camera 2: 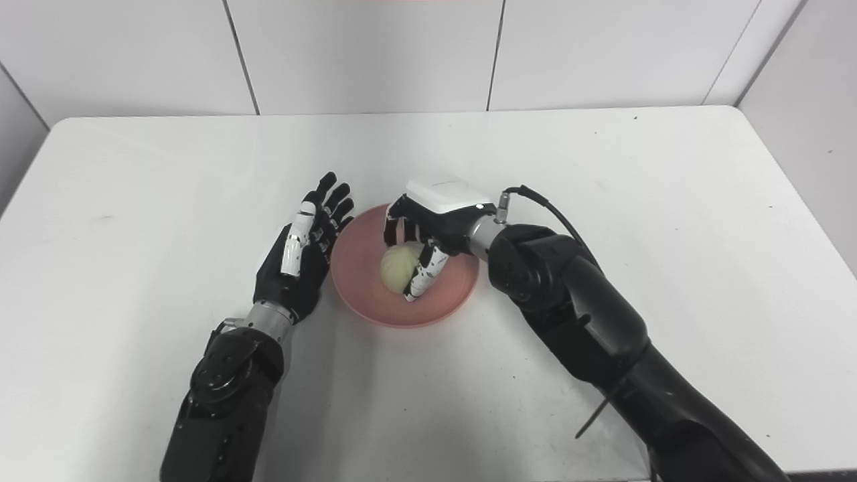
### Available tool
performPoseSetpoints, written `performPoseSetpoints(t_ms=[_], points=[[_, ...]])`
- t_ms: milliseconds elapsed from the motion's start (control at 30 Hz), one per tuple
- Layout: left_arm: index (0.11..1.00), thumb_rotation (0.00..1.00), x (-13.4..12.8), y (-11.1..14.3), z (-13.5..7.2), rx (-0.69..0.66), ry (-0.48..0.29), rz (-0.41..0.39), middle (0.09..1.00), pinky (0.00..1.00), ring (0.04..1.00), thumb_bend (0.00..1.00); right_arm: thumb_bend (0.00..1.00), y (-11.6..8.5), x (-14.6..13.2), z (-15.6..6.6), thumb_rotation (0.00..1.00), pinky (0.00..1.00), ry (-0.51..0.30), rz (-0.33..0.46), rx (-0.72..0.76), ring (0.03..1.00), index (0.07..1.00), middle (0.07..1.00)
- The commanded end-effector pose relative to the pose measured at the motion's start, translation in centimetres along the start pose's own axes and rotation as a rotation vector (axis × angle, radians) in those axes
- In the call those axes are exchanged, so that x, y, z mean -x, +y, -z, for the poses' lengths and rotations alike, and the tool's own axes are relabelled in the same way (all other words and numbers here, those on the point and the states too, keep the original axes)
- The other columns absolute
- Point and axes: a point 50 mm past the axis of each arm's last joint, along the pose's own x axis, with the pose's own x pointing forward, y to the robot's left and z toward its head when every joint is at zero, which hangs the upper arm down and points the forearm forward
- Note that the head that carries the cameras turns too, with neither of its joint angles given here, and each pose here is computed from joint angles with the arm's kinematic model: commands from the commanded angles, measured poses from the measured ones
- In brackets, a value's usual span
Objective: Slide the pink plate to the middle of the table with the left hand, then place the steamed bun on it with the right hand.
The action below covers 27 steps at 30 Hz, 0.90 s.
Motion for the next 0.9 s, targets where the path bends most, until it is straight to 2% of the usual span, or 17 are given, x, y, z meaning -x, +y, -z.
performPoseSetpoints(t_ms=[0, 33, 67, 167, 433, 633, 867], points=[[1.000, 1.00, 1.0, 0.6, 2.2, -0.002, 0.116, -0.036, 0.990, 1.00, 0.999, 0.37, 0.52, -2.2, 0.3, -1.3, 0.11, 0.55, -0.044, 0.032, 0.080, 0.600, 0.504, 0.625], [1.000, 1.00, 1.0, 0.6, 2.1, -0.004, 0.116, -0.035, 0.991, 1.00, 1.000, 0.37, 0.62, -2.2, 0.4, -1.4, 0.17, 0.61, -0.038, 0.009, 0.095, 0.651, 0.607, 0.673], [1.000, 1.00, 1.0, 0.5, 2.1, -0.006, 0.115, -0.035, 0.992, 1.00, 0.997, 0.37, 0.70, -2.3, 0.4, -1.5, 0.26, 0.67, -0.034, -0.004, 0.104, 0.736, 0.710, 0.752], [1.000, 1.00, 1.0, 0.5, 2.0, -0.015, 0.113, -0.031, 0.994, 1.00, 0.992, 0.37, 0.80, -2.3, 0.6, -1.7, 0.39, 0.74, -0.033, -0.035, 0.126, 0.836, 0.820, 0.857], [1.000, 1.00, 1.0, 0.6, 2.1, -0.017, 0.108, -0.031, 0.990, 0.98, 0.983, 0.37, 0.88, -2.8, 1.2, -2.2, 0.52, 0.80, -0.029, -0.042, 0.151, 0.883, 0.871, 0.923], [1.000, 1.00, 1.0, 0.6, 2.1, 0.001, 0.109, -0.030, 0.995, 0.99, 0.989, 0.37, 0.89, -3.7, 1.9, -2.8, 0.54, 0.84, -0.033, -0.030, 0.165, 0.908, 0.880, 0.942], [1.000, 1.00, 1.0, 0.6, 2.1, -0.004, 0.114, -0.039, 0.988, 0.99, 0.988, 0.37, 0.91, -5.2, 3.1, -3.5, 0.57, 0.84, -0.052, 0.007, 0.203, 0.901, 0.881, 0.941]])
